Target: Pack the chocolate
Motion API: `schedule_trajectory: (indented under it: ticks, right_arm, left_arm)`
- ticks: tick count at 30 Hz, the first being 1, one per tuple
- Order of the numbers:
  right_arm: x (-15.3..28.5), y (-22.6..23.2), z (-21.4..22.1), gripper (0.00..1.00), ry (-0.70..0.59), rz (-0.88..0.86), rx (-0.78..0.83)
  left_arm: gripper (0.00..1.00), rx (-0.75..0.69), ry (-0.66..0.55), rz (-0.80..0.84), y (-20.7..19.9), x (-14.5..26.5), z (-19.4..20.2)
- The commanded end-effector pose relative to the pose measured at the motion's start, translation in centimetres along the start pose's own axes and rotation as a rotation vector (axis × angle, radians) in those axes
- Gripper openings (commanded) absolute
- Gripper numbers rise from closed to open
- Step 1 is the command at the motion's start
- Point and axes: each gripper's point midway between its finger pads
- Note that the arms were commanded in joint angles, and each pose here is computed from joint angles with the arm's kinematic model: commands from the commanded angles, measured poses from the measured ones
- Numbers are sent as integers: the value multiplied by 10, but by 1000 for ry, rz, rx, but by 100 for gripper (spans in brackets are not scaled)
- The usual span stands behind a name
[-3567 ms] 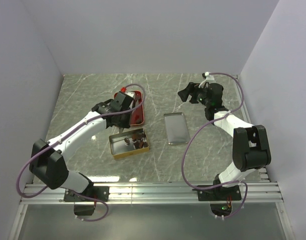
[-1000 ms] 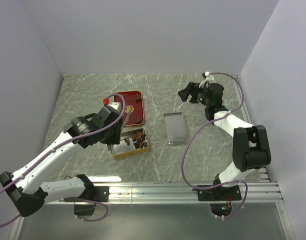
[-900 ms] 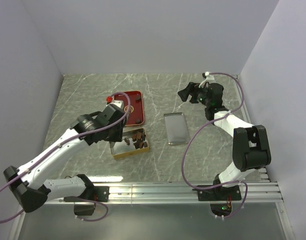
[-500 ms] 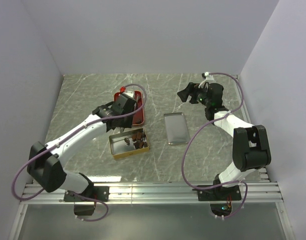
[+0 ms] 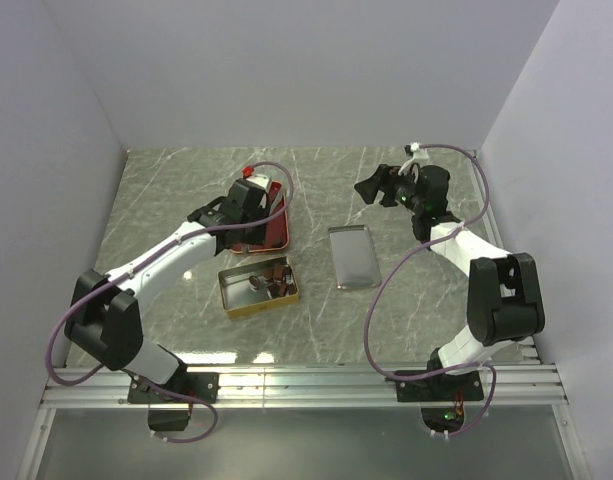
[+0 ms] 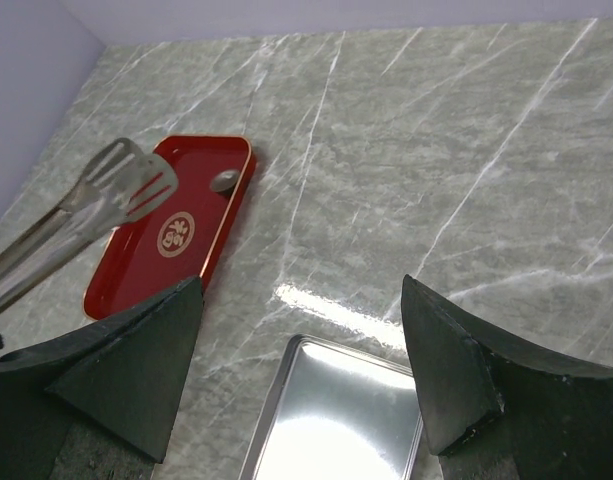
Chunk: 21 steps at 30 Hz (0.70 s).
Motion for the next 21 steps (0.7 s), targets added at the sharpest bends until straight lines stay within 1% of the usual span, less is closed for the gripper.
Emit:
schedule_trajectory:
  ticks: [1, 9, 21]
  right_arm:
    - [8, 10, -39, 86, -94, -19, 38]
    - [10, 9, -40, 86, -99, -19, 37]
    - [8, 8, -38, 86, -94, -16, 35]
  left_arm:
    - [47, -19, -24, 55, -8, -10, -9]
    - [47, -23, 28, 57, -6, -27, 4]
    - [47, -12, 52, -1, 13, -47, 10]
Point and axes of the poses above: each gripper's point midway between its finger pads, its own x axis back along the fingers, its own y axis along the line the jaws close on, z = x × y, and after that the axes turned 8 degrees about x, right-handed
